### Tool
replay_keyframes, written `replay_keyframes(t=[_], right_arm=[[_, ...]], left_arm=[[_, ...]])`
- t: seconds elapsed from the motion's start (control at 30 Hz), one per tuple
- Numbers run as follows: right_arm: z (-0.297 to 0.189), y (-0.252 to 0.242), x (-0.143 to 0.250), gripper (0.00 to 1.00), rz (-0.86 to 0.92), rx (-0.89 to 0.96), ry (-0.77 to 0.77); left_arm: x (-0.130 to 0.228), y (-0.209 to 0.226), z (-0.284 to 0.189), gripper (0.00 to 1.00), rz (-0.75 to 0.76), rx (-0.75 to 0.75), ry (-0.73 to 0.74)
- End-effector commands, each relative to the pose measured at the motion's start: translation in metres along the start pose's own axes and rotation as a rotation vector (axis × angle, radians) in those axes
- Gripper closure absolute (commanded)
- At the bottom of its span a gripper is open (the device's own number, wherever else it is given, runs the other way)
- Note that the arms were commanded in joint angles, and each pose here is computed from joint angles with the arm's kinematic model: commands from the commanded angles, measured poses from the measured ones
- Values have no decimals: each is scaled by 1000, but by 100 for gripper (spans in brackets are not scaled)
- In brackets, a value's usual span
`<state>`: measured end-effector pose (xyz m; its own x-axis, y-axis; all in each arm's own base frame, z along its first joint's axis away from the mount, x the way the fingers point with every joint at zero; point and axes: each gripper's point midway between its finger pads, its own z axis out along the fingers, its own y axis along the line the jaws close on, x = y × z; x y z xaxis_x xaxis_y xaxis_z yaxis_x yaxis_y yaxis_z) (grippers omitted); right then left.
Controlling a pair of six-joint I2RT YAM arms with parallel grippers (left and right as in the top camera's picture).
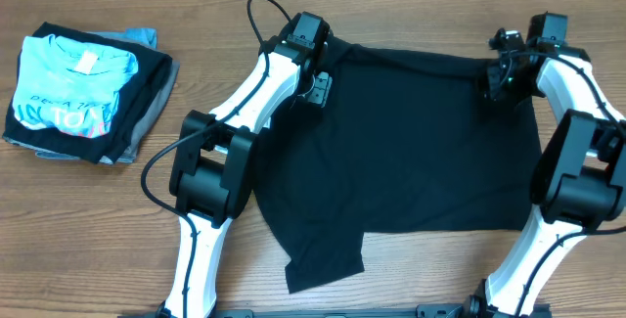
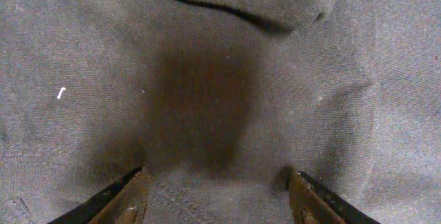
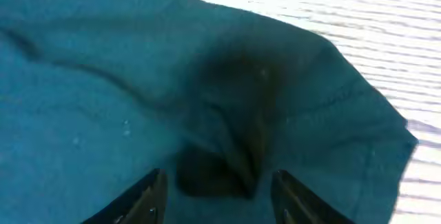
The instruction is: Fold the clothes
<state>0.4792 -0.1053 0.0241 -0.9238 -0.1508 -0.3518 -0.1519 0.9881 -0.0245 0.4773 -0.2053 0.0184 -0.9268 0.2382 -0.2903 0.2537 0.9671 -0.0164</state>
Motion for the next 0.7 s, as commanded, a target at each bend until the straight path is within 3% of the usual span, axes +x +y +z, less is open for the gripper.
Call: replay_keyframes(t=[0.0, 0.17, 0.43, 0.6, 0.67], right_arm=[[7, -1, -10, 56, -24, 6, -36], [4, -11, -32, 96, -34, 49, -126], [-5, -50, -55, 96, -30, 260, -201], [-22, -66, -93, 96, -34, 340, -363], [-27, -69, -105, 79, -37, 354, -417]], left_arm=[[1, 9, 1, 31, -15, -8, 5], [0, 11, 1, 31, -19, -9, 5], [1, 16, 1, 32, -29, -13, 8], [4, 28, 1, 32, -49, -21, 27], [5, 31, 1, 32, -56, -24, 34]])
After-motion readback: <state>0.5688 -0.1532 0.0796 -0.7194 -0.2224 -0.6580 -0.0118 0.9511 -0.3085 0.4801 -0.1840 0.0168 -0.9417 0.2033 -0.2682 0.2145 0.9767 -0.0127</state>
